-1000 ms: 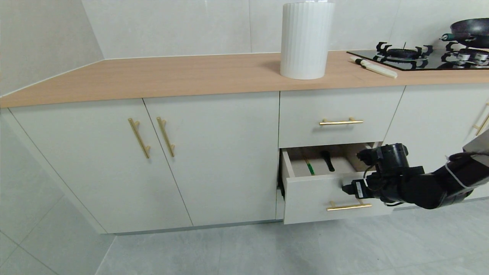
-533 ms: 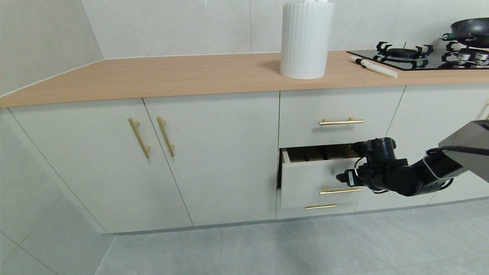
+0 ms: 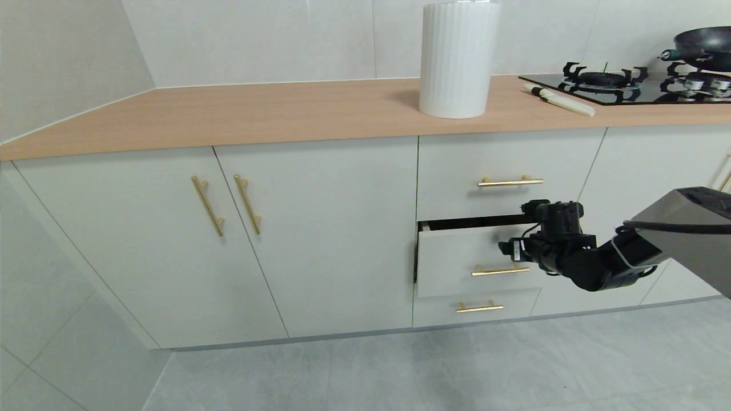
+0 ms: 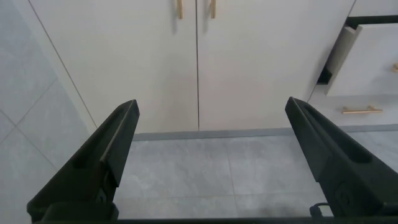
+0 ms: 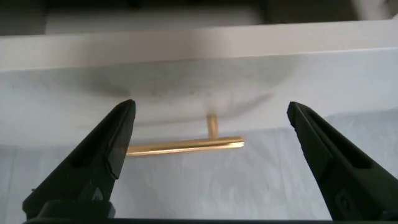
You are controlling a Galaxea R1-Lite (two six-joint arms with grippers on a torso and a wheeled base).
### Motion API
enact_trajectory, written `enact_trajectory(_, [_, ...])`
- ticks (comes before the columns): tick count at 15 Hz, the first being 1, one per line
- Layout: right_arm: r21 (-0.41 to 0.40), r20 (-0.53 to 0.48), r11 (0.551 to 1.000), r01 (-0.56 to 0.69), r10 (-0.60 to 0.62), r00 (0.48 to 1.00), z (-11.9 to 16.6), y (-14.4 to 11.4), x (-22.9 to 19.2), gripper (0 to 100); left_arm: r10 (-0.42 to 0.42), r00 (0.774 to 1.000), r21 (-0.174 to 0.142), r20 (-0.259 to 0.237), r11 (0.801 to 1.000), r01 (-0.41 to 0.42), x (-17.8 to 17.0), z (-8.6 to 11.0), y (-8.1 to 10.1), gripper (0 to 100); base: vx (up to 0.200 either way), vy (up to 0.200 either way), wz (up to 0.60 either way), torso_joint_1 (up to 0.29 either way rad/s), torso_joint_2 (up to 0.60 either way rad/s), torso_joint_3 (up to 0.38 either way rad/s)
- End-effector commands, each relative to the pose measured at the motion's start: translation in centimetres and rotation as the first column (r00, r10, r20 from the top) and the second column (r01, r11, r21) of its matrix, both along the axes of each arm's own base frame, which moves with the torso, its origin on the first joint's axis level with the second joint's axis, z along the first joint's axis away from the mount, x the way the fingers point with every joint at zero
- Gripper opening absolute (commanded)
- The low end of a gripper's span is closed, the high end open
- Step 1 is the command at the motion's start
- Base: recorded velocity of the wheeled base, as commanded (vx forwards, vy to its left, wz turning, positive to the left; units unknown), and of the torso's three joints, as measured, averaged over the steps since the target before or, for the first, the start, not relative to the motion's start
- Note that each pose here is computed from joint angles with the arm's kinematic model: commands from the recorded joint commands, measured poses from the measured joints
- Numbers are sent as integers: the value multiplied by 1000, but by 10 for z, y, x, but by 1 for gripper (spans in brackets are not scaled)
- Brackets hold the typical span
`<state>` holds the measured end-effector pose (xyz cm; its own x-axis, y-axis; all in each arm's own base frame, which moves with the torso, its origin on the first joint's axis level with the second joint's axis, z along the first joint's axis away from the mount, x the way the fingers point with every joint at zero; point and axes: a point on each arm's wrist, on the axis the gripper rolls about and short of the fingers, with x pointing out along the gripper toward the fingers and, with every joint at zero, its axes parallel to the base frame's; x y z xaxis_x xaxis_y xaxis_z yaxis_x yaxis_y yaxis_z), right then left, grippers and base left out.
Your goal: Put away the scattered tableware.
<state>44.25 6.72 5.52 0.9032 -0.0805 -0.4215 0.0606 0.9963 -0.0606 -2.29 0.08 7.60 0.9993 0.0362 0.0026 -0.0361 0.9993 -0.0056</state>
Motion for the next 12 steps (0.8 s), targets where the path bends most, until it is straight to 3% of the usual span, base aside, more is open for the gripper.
enact_trajectory(1, [-6,1,1000,14,-14,1000,-18,2,7,100,1,1000,-1,-1,1000,-1,0,0,0,100,0,0,0,0,0,0])
enact_trajectory(12, [43,147,992,116,-121,982,-28,8,38,100,1,1000,-1,-1,1000,-1,0,0,0,100,0,0,0,0,0,0])
